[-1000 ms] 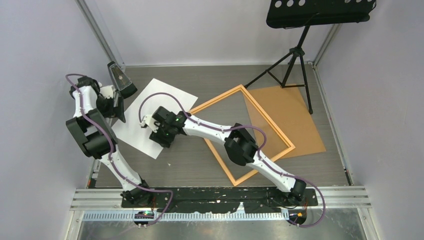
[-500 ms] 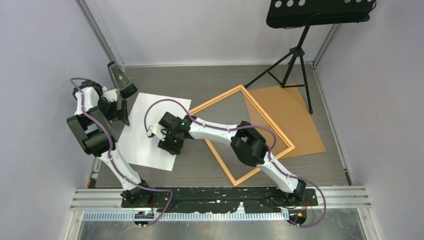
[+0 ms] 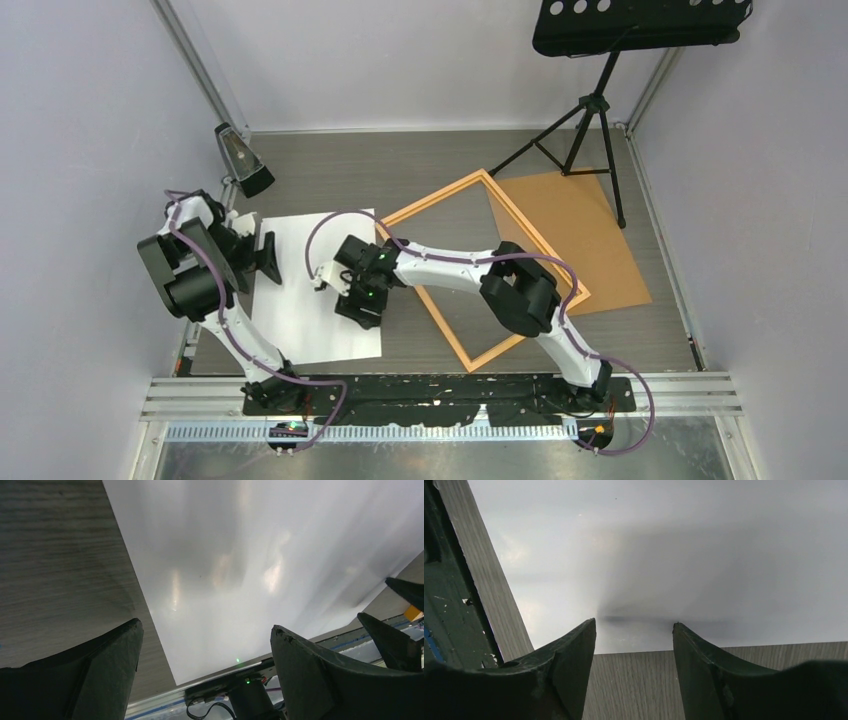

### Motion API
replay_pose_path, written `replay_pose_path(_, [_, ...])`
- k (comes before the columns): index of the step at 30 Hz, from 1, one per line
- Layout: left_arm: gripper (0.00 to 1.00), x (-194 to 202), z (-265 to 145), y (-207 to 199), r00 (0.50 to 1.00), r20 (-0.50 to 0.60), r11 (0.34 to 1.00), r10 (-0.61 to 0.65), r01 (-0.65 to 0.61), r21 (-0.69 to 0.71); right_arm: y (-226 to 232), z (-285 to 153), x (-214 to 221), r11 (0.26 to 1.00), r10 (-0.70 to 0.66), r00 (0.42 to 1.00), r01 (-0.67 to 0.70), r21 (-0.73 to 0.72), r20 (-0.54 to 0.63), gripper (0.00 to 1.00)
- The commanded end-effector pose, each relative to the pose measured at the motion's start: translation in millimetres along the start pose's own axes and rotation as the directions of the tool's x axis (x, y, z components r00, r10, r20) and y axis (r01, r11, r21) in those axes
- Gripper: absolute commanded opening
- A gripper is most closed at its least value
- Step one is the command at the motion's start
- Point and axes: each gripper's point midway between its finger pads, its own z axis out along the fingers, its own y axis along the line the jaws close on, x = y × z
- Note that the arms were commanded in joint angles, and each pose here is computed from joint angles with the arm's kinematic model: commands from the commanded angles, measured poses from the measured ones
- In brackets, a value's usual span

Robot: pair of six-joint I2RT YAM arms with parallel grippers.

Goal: Put the photo into the frame
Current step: Move the photo to the center of the board.

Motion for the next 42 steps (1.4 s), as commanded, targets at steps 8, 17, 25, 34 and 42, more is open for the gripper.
replay_pose_path(8, [0.96,11,2,-17,0.999,0.037,1.000,-0.007,0.006,0.024,-50,-49,0,0.944,0.324,0.936,-0.329,0.020,0.140,0.70])
replay_pose_path(17, [0.95,13,5,-20,0.999,0.032,0.999,-0.031,0.030,0.040,-48,-64,-15,0.936,0.348,0.916,-0.351,-0.021,0.200,0.75])
replay_pose_path(25, [0.95,15,3,-23,0.999,0.036,0.999,-0.033,0.032,0.041,-66,-70,-9,0.923,0.352,0.913,-0.375,0.088,0.208,0.75])
replay_pose_path(34, [0.95,15,3,-23,0.998,0.048,0.999,-0.028,0.026,0.041,-91,-56,14,0.888,0.397,0.905,-0.422,0.185,0.154,0.75])
replay_pose_path(42, [0.95,9,4,-22,0.998,0.059,0.999,-0.007,0.004,0.040,-99,-40,31,0.870,0.450,0.887,-0.462,0.174,0.108,0.75])
